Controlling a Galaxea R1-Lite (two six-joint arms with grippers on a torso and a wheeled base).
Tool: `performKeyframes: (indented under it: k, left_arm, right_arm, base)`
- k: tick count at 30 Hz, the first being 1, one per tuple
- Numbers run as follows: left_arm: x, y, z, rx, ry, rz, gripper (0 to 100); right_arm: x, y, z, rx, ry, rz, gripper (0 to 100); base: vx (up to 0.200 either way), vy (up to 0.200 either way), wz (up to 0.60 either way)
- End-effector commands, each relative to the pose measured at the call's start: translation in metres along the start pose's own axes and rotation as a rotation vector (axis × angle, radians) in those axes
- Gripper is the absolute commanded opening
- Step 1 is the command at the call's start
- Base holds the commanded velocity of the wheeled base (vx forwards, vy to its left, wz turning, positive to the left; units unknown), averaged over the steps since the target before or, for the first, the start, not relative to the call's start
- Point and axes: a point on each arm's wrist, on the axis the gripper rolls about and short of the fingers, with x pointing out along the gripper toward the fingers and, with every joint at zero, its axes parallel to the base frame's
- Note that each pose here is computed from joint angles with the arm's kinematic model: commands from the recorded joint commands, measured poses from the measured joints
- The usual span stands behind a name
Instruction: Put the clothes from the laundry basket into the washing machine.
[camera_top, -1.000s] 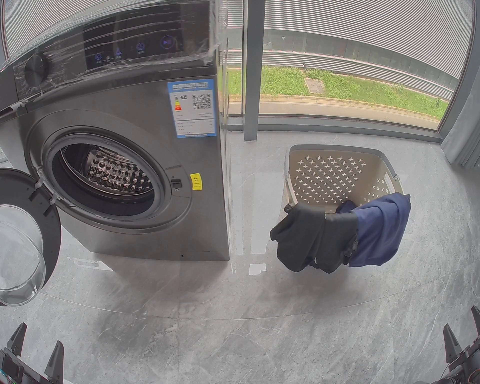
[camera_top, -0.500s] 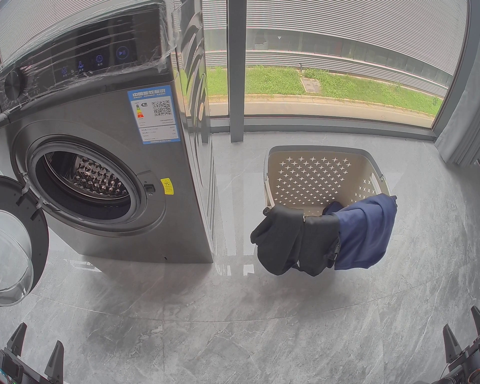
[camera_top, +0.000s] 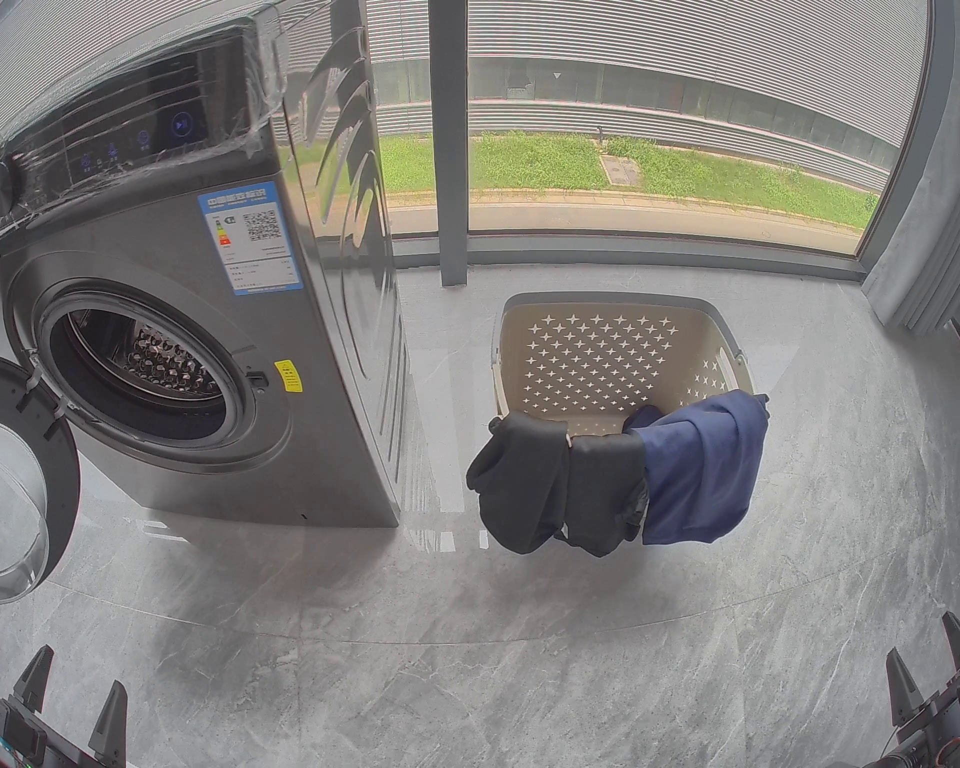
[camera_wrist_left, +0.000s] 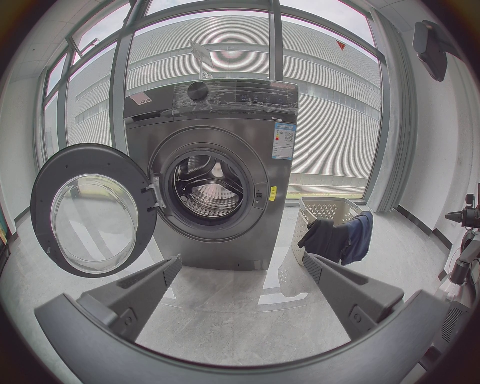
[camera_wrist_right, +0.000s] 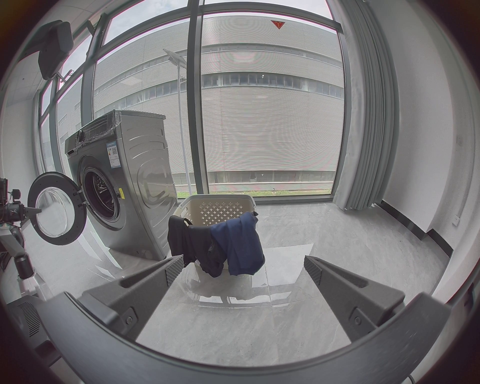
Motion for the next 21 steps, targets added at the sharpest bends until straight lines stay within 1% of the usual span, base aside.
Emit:
performKeyframes:
  k: [1, 2, 14, 19, 21]
  left_arm:
    - [0.0002, 0.0002, -0.0043, 0.0, 0.003, 0.002, 100]
    - [0.0002, 0.0002, -0.0043, 0.0, 0.003, 0.002, 100]
    - [0.0002, 0.0002, -0.0043, 0.001, 0.003, 0.002, 100]
    - [0.0002, 0.0002, -0.0043, 0.0, 0.003, 0.002, 100]
    - [0.0002, 0.0002, -0.0043, 0.0, 0.003, 0.002, 100]
  right_arm:
    - [0.0007, 0.0, -0.005, 0.0, 0.01, 0.001, 100]
    - [0.0007, 0.0, -0.005, 0.0, 0.01, 0.0, 100]
    - [0.0007, 0.0, -0.005, 0.0, 0.01, 0.0, 100]
    - [0.0007, 0.0, -0.005, 0.0, 0.01, 0.001, 100]
    - [0.0007, 0.0, -0.005, 0.0, 0.01, 0.001, 100]
  base:
    - [0.0, -0.2, 0.0]
    - [0.0, -0.2, 0.0]
    - [0.0, 0.0, 0.0]
    - [0.2, 0.0, 0.0]
    - [0.0, 0.0, 0.0]
